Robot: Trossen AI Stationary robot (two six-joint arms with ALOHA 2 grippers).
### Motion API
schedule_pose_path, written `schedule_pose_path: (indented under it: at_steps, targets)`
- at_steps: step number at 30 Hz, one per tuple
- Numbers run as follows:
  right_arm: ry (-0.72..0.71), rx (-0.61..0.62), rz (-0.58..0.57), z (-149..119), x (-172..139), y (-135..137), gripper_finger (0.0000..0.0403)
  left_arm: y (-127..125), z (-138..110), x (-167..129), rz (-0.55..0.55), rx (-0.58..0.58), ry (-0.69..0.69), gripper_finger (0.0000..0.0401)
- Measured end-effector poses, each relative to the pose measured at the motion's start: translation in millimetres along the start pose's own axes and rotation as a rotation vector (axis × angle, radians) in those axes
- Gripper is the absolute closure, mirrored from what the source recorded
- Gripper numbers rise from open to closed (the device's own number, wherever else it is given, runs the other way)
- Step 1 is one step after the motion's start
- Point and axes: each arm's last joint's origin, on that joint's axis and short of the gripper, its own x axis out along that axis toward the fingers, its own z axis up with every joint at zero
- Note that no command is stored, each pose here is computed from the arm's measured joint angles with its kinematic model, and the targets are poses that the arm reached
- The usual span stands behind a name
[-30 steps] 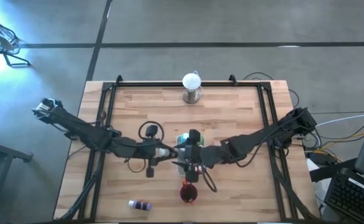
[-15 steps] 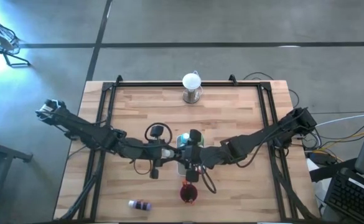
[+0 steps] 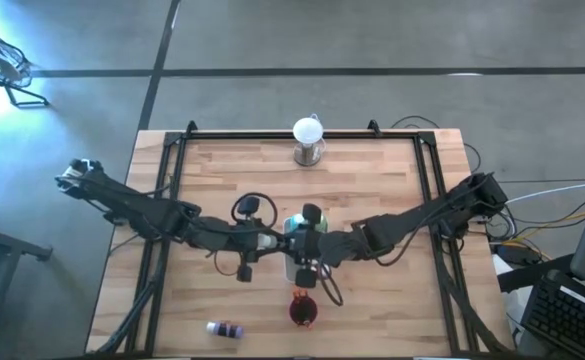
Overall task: Pick & Place Paint Supplies
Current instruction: Put the gray paint bottle into the white bin
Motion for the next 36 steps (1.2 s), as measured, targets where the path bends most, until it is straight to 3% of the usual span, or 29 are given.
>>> schedule_pose_path:
  at_steps: [16, 36]
  targets:
    - [0.061, -0.027, -0.004, -8, -2, 1, 0.0298, 16, 11, -44, -0.026, -0.005, -0.067, 0.0214]
    - [0.071, -0.022, 0.013, -9, -2, 2, 0.0297, 7, 2, -27, -0.121, 0.033, 0.016, 0.0214]
